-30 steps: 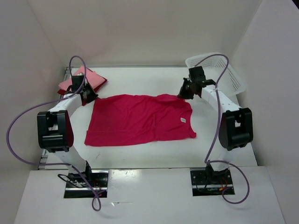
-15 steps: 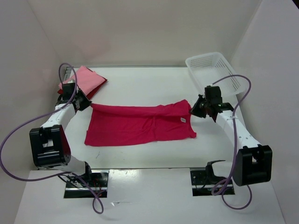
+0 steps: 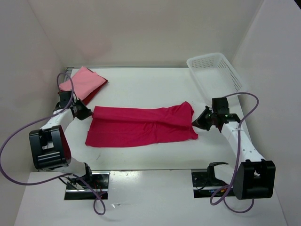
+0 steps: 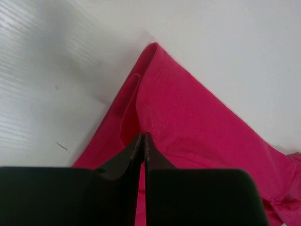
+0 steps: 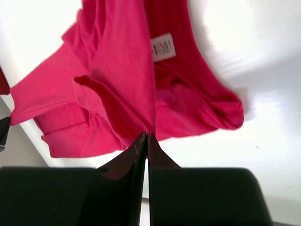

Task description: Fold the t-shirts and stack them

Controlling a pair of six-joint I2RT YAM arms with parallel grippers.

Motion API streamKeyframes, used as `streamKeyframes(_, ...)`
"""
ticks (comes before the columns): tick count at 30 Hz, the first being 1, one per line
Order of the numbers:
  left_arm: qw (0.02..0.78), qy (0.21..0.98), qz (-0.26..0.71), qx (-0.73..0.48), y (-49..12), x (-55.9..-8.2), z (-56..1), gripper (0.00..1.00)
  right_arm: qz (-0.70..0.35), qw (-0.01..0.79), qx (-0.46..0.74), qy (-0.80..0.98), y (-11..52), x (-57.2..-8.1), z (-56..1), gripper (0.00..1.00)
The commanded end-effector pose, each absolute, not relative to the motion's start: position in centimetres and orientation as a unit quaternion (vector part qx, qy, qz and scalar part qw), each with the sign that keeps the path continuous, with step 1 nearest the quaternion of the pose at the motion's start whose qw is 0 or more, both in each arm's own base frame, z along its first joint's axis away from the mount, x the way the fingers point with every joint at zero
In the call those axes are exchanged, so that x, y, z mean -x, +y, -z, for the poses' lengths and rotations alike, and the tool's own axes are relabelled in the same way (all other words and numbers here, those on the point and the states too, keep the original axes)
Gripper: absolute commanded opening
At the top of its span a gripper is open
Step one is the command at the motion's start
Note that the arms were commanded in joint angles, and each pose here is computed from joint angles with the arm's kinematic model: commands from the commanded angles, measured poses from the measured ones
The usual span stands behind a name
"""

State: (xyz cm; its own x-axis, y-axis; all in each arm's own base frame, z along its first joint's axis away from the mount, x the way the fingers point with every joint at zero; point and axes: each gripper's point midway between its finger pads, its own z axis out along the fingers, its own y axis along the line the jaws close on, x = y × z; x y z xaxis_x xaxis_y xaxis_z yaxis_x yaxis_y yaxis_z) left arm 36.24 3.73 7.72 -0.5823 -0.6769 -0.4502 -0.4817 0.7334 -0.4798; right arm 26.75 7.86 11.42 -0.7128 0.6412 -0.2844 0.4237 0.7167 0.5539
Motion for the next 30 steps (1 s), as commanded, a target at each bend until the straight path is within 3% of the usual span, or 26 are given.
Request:
streamKeyframes(1, 0.321, 0.862, 0.172, 0.354, 4.1, -35.3, -8.7, 0.11, -0.242, 0.209, -0.322, 0.891, 8.2, -25.0, -11.1, 0.09)
streamKeyframes(8, 0.368, 0.837, 0.148, 0.376, 5.1, -34.6, -11.8, 0.33, -0.239, 0.230, -0.321, 0.887, 7.8, -24.9, -12.4, 0.30)
streamKeyframes(11, 0.401, 0.826, 0.153, 0.366, 5.1, -34.8, -13.7, 0.31, -0.247, 0.273, -0.271, 0.889, 8.6, -26.6, -14.3, 0.30)
streamKeyframes(12, 0.397, 0.829, 0.166, 0.357, 4.4, -35.2, -13.5, 0.31, -0.238, 0.278, -0.262, 0.893, 8.7, -27.1, -14.3, 0.19)
streamKeyframes(15, 0.390, 0.843, 0.193, 0.315, 1.3, -36.9, -13.1, 0.30, -0.208, 0.273, -0.197, 0.918, 12.3, -29.4, -13.2, 0.00)
streamKeyframes(17, 0.385, 0.848, 0.200, 0.303, -0.1, -37.5, -12.9, 0.30, -0.199, 0.271, -0.144, 0.930, 15.3, -30.7, -12.3, 0.00)
streamKeyframes(19, 0.367, 0.859, 0.208, 0.290, -1.9, -38.1, -11.8, 0.30, -0.202, 0.275, -0.129, 0.931, 17.1, -32.4, -11.5, 0.06)
streamKeyframes(22, 0.343, 0.870, 0.219, 0.278, -3.8, -38.5, -10.0, 0.30, -0.200, 0.281, -0.109, 0.932, 18.3, -33.6, -10.6, 0.30)
streamKeyframes(28, 0.320, 0.878, 0.218, 0.282, -4.3, -38.6, -7.6, 0.30, -0.178, 0.278, -0.091, 0.940, 19.0, -35.0, -8.9, 0.45)
streamKeyframes(30, 0.312, 0.881, 0.222, 0.278, -4.7, -38.9, -7.0, 0.30, -0.169, 0.267, -0.086, 0.945, 19.0, -35.1, -7.7, 0.47)
